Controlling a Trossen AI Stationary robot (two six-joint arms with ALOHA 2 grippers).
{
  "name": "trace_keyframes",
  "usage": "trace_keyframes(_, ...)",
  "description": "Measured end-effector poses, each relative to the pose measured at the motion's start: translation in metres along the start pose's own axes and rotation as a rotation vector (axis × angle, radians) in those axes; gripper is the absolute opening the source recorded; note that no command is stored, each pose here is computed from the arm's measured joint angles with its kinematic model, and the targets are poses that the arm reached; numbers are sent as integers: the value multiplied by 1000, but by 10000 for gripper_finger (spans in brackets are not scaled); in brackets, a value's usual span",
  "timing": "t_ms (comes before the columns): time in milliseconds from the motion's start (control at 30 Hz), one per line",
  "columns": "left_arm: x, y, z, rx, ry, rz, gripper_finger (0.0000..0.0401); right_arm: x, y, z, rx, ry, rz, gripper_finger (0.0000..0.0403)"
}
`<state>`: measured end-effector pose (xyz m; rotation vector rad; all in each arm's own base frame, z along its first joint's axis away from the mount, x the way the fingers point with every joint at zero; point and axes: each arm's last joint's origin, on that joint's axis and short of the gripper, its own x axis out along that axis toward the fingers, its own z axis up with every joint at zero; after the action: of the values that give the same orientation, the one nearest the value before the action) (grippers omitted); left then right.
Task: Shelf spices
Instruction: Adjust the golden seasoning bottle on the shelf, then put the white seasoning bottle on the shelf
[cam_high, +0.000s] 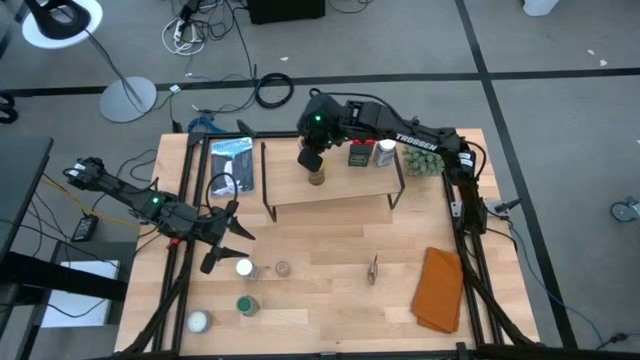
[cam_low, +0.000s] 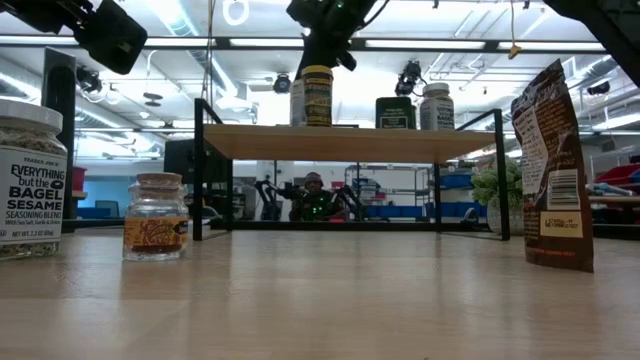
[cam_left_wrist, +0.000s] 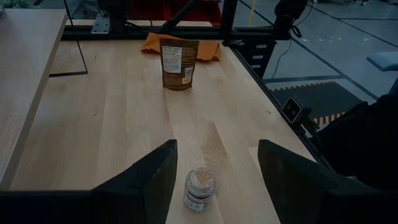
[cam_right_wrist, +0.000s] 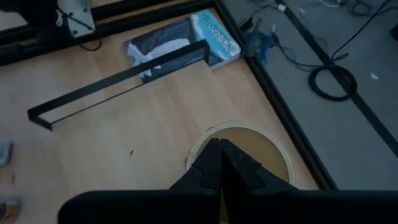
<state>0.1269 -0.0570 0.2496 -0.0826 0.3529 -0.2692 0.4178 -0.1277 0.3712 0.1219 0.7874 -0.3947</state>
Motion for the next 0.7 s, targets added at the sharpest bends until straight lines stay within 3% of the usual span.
trace_keyframes(300,0,0,0,0,0,0,229,0,-2,5,15,-52,-85,0)
trace_keyframes(500,0,0,0,0,0,0,229,-5,5,4,1,-48,-74,0)
trace_keyframes(700,0,0,0,-8,0,0,229,-47,18,1,-23,-50,-157,0)
